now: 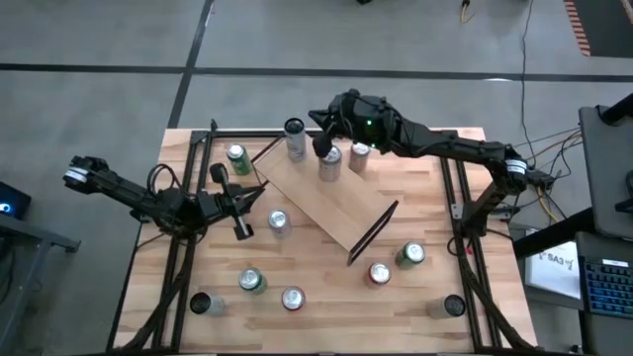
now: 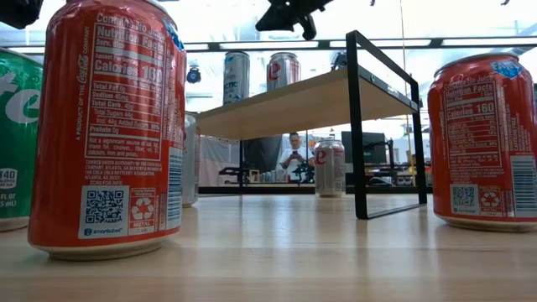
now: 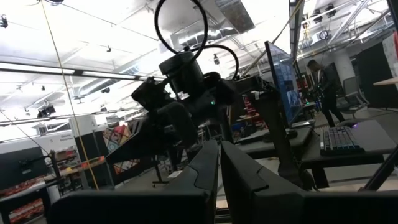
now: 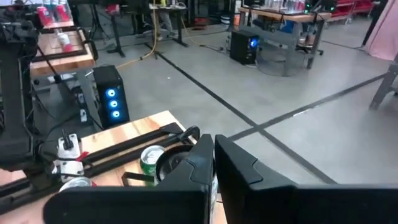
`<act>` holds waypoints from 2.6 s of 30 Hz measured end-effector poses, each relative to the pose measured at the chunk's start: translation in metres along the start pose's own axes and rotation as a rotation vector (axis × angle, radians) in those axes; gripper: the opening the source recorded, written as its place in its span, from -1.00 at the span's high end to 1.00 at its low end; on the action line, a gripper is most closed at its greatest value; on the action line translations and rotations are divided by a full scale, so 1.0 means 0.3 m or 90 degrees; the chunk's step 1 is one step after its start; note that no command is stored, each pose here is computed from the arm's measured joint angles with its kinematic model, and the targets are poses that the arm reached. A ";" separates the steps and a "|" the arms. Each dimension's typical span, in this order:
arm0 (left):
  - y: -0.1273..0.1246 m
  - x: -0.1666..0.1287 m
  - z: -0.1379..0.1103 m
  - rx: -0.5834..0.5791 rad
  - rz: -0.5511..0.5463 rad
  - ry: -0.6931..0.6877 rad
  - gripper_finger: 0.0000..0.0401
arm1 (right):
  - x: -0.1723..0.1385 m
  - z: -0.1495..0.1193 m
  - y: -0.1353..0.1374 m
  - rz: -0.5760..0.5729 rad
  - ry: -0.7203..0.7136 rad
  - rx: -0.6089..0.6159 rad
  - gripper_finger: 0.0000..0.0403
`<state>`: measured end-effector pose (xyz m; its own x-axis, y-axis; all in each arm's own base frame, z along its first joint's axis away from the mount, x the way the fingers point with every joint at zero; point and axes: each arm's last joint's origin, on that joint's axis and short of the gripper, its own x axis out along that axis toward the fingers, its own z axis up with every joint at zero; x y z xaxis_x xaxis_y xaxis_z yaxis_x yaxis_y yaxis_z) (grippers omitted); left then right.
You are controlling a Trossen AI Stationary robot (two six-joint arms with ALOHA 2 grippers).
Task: Place canned beverage on shelf
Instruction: Put the top blue soda can on the shelf
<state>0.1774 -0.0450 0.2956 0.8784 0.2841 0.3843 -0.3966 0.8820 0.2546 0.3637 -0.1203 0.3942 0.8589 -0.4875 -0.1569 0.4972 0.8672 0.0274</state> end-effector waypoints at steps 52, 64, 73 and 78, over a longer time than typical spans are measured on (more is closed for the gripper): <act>-0.001 0.000 -0.002 0.014 -0.002 0.003 0.98 | 0.145 -0.138 0.007 -0.076 0.055 -0.077 0.96; -0.001 0.000 -0.002 0.015 -0.001 0.003 0.98 | 0.166 -0.154 0.032 -0.028 0.046 -0.073 0.96; -0.001 0.000 -0.002 0.014 -0.001 0.003 0.98 | 0.145 -0.127 0.030 -0.064 0.038 -0.088 0.96; -0.001 0.000 -0.002 0.015 -0.001 0.003 0.98 | 0.064 -0.042 0.062 -0.056 0.016 -0.097 0.96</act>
<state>0.1776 -0.0450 0.2951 0.8806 0.2839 0.3795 -0.4006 0.8738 0.2758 0.3879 -0.1123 0.3793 0.8088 -0.5610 -0.1762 0.5440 0.8277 -0.1379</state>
